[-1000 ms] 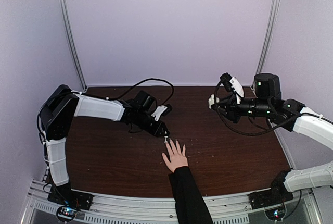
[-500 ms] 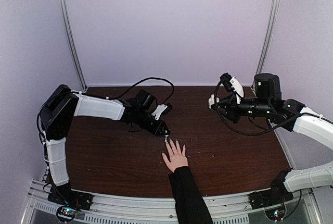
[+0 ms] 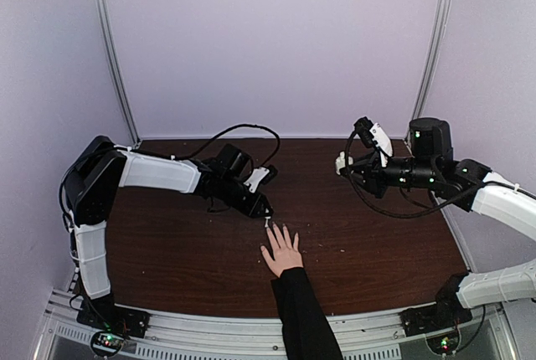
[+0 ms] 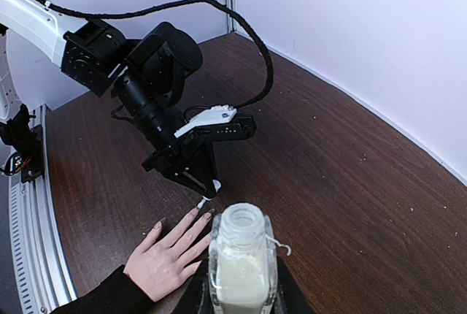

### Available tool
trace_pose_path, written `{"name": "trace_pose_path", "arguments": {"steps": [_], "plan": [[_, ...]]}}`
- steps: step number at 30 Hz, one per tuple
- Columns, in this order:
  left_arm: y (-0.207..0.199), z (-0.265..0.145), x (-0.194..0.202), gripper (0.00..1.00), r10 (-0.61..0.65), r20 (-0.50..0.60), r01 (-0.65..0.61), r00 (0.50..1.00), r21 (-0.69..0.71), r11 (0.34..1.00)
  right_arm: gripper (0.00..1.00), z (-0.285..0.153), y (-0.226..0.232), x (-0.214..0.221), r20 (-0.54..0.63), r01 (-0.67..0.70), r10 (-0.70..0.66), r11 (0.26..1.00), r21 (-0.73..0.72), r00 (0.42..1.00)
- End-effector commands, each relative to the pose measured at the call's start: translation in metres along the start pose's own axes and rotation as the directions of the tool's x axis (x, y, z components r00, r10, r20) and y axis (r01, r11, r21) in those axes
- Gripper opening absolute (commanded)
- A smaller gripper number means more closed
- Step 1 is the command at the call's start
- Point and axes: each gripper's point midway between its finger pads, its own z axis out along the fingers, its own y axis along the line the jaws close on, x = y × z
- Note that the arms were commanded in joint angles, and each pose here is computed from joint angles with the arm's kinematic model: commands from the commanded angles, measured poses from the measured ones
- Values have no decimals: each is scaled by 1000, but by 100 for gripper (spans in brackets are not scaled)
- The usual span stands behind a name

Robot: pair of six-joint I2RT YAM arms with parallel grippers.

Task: Paint the nails
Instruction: Paint the nail with the hand.

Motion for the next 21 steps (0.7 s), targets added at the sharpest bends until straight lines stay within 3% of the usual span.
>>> {"name": "trace_pose_path", "arguments": {"steps": [1, 21], "plan": [[2, -3, -16, 0, 12, 45, -11, 999, -7, 1000, 0, -5, -4, -5, 26, 14, -15, 1000, 24, 1000], [4, -9, -20, 0, 15, 62, -13, 998, -25, 1000, 0, -5, -4, -5, 26, 12, -13, 1000, 25, 1000]]}}
